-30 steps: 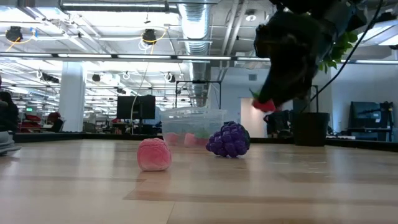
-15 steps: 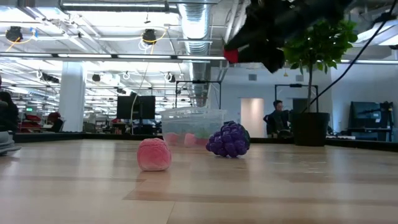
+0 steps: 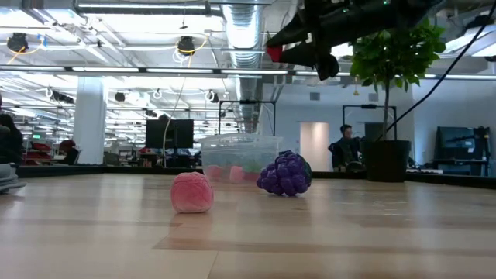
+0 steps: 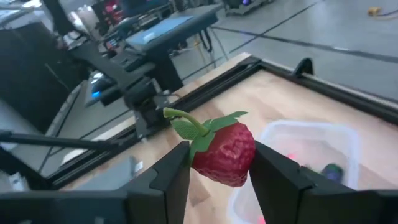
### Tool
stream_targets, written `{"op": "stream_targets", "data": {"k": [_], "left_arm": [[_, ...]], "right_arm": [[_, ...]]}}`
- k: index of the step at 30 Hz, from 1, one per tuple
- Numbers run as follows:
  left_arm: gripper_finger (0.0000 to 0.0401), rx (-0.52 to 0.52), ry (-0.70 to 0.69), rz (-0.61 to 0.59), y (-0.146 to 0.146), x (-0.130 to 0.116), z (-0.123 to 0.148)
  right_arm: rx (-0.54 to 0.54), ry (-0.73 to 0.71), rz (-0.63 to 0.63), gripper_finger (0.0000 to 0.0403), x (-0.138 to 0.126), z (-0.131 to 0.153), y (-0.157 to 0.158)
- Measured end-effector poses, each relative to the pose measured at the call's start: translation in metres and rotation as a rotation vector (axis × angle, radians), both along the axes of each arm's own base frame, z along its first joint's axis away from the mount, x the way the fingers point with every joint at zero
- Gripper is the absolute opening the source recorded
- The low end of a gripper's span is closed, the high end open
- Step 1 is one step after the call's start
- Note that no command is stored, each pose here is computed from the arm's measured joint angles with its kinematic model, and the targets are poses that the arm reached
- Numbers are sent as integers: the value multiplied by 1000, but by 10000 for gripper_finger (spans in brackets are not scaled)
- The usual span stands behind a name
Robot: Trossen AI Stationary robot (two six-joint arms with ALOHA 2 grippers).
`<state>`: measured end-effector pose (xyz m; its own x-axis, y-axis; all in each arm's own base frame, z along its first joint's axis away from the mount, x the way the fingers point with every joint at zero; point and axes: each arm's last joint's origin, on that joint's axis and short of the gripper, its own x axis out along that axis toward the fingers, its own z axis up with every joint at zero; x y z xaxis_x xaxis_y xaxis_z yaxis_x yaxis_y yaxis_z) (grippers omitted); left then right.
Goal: Pick and placing Produce into tupperware
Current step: Put the strawberry into the transparent container
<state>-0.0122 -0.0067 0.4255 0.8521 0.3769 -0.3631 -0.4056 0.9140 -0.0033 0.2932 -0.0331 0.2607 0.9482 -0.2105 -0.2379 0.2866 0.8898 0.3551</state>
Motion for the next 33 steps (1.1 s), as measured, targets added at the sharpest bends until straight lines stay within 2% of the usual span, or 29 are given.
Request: {"op": "stream_targets", "data": {"k": [5,12,21,33], "left_arm": [[190,0,0,0,0,0,0],[190,0,0,2,0,0,0],[190,-7,-3,12,0,0,0],[190,-13,-5,15,0,0,0]], "right_arm": [[-23,-20,-48,176,1,1,-11],[-28,-11,-101,183,11,-14,-27],[-16,0,-118,179,37,-44,-37],[2,50,-102,184,77,-65,-52]]}}
